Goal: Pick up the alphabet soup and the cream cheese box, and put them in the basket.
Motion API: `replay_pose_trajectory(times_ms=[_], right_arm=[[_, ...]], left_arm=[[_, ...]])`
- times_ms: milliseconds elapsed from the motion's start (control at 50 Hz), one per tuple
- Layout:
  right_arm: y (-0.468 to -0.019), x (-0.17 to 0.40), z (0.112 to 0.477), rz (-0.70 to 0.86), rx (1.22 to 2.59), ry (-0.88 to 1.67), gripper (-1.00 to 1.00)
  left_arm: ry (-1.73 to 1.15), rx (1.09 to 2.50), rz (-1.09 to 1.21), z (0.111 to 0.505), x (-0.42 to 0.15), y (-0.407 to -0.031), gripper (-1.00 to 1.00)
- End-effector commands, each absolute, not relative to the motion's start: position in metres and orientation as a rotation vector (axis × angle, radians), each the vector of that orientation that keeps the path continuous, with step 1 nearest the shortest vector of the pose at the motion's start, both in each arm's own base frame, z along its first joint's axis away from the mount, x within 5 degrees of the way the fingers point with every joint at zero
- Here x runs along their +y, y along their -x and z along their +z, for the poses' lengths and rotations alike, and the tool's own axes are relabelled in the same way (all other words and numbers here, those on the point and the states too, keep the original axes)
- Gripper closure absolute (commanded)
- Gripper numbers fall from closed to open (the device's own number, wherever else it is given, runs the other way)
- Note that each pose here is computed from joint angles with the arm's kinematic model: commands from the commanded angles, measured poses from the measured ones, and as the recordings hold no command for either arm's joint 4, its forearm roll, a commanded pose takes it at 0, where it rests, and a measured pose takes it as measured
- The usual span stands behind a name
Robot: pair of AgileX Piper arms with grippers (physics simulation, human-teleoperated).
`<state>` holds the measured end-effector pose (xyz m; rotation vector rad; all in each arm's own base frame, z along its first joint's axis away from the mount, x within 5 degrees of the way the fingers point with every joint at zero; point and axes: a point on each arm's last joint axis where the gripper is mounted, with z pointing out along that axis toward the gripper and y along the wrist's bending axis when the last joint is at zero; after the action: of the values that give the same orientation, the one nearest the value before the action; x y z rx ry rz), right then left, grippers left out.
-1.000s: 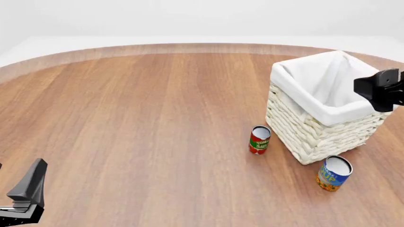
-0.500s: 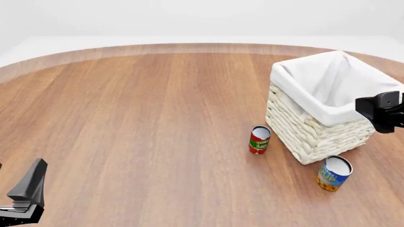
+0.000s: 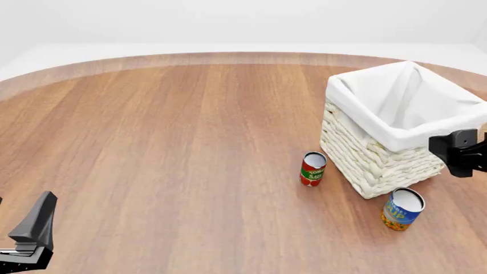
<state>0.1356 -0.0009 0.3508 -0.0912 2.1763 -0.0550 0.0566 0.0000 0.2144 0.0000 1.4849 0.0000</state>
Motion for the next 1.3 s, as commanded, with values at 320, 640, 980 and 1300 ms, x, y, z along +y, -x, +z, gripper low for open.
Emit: replay_pose_trajectory(times_ms=[320,640,980,1300], right_arm=[[-0.131,-0.004,0.334,-0.06,2.222,0.047,-1.0],[-0.129,-0.004,0.325,-0.047,2.257,0.025,-1.0],[-0.128,-0.004,0.326,-0.049,2.259,0.029,-1.0],[-0.144,-0.009,0.298,-0.06,2.258,-0.014,-1.0]], left_arm=[[0.0,1.485,0.0,0.214,0.0,-0.057,-1.0],[0.0,1.485,0.0,0.214,0.0,-0.057,-1.0],[0.0,1.485,0.0,0.214,0.0,-0.057,-1.0],[0.0,1.485,0.0,0.214,0.0,-0.057,-1.0]])
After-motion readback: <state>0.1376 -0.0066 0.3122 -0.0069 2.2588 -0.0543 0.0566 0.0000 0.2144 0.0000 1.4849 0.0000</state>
